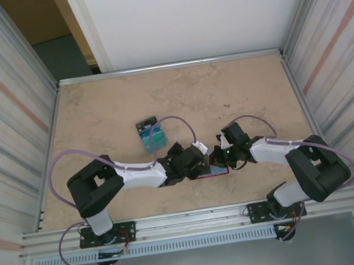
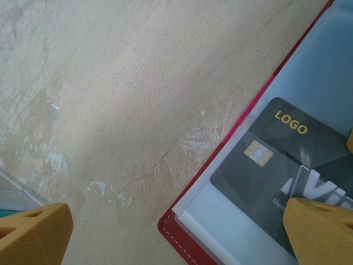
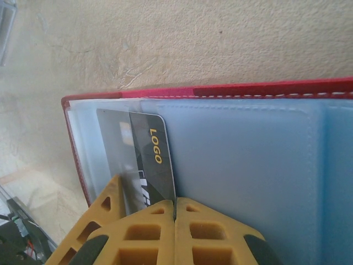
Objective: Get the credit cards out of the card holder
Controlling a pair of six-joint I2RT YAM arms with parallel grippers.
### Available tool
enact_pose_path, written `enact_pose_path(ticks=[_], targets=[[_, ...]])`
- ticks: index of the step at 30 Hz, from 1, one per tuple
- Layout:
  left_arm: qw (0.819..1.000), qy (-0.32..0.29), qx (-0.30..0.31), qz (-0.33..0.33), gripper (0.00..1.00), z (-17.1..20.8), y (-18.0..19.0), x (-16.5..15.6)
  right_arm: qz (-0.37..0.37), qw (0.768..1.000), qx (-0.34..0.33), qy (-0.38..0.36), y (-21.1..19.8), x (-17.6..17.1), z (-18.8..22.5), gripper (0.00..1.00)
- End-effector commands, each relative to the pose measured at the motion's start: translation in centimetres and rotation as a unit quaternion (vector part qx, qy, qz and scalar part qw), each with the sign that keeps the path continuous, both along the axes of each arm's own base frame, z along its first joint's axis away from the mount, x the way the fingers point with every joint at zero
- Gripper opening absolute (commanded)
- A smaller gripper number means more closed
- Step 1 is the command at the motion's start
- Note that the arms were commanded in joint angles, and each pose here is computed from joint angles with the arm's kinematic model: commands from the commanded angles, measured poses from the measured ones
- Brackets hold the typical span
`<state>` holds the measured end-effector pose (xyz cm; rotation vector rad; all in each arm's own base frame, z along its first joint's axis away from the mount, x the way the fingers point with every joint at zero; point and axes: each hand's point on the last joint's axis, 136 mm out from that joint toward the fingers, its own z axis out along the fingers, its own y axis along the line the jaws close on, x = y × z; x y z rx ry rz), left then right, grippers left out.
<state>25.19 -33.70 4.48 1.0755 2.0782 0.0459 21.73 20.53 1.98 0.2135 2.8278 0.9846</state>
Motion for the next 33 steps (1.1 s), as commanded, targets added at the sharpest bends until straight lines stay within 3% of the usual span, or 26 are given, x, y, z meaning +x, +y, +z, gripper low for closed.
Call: enact_pose_path(ticks=[1,18,23,28,33], targets=[[1.000,0.002,0.009,-0.008,0.99,-0.4,-0.3,-0.1,-0.003,0.999,-0.042,0.007,-1.5,-0.5,-0.7,0.00],[1.000,0.014,0.020,0.006,0.99,-1.4,0.9,-0.1,-0.012,0.999,-0.045,-0.018,-2.7,-0.4,1.2,0.00],[1.000,0.016,0.023,0.007,0.99,-1.5,0.9,-0.1,0.001,0.999,0.011,-0.030,-1.0,-0.4,2.7,0.16],[0.999,0.021,0.024,0.009,0.99,-1.9,1.0,-0.2,0.019,0.997,0.044,-0.058,0.2,-0.5,4.2,0.26],[1.000,0.023,0.018,0.009,0.99,-1.8,0.8,-0.2,0.031,0.997,0.036,-0.064,0.8,-0.8,3.8,0.25]])
